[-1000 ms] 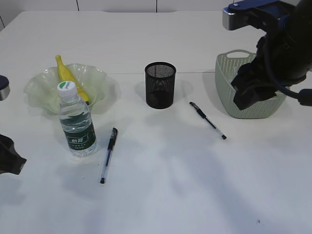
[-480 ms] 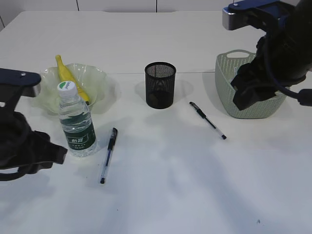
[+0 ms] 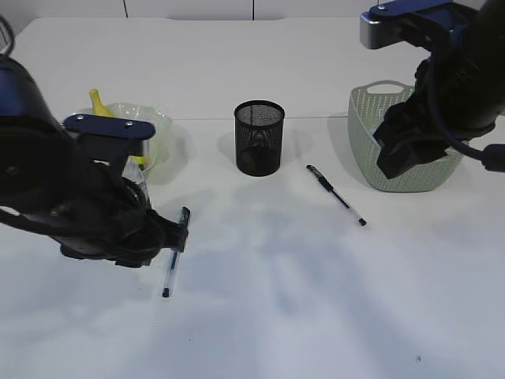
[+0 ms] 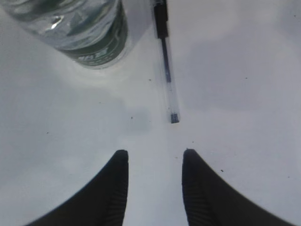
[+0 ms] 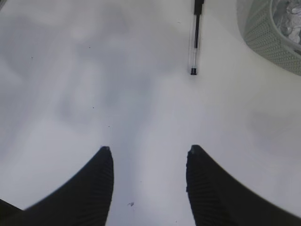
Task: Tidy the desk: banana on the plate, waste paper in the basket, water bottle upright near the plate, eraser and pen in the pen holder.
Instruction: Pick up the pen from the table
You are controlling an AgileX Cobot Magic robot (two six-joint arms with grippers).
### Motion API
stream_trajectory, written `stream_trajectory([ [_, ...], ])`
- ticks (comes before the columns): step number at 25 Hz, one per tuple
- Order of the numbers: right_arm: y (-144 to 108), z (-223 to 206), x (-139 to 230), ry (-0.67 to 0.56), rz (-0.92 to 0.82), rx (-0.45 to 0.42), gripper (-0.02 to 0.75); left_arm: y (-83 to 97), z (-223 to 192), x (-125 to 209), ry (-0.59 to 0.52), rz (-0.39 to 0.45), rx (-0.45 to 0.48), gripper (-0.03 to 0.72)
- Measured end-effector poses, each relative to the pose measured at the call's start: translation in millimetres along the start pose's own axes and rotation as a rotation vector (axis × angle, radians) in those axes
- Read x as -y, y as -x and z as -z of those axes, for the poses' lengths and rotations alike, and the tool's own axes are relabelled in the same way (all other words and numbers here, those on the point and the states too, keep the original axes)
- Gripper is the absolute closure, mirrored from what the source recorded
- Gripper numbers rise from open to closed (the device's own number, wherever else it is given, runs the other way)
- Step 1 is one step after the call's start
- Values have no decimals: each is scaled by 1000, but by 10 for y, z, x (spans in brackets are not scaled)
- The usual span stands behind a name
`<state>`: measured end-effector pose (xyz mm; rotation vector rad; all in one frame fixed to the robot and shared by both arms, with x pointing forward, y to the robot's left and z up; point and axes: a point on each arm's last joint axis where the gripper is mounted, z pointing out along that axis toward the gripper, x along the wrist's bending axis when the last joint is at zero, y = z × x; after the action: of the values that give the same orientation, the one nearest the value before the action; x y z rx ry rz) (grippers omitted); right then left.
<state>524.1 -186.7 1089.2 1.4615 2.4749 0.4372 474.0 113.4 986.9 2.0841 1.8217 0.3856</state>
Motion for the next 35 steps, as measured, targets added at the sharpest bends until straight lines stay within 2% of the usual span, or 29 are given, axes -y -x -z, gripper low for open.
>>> stream_trajectory([
  [4,0,0,0,0,0,0,359,121,-136,-68,-20,15,-9,424],
  [11,0,0,0,0,0,0,359,223,-310,-152,-59,46,-46,423],
  [20,0,0,0,0,0,0,360,267,-536,-82,-131,64,-71,424],
  [35,-21,1,0,-1,-13,-23,359,318,-813,-65,-125,65,-35,424],
])
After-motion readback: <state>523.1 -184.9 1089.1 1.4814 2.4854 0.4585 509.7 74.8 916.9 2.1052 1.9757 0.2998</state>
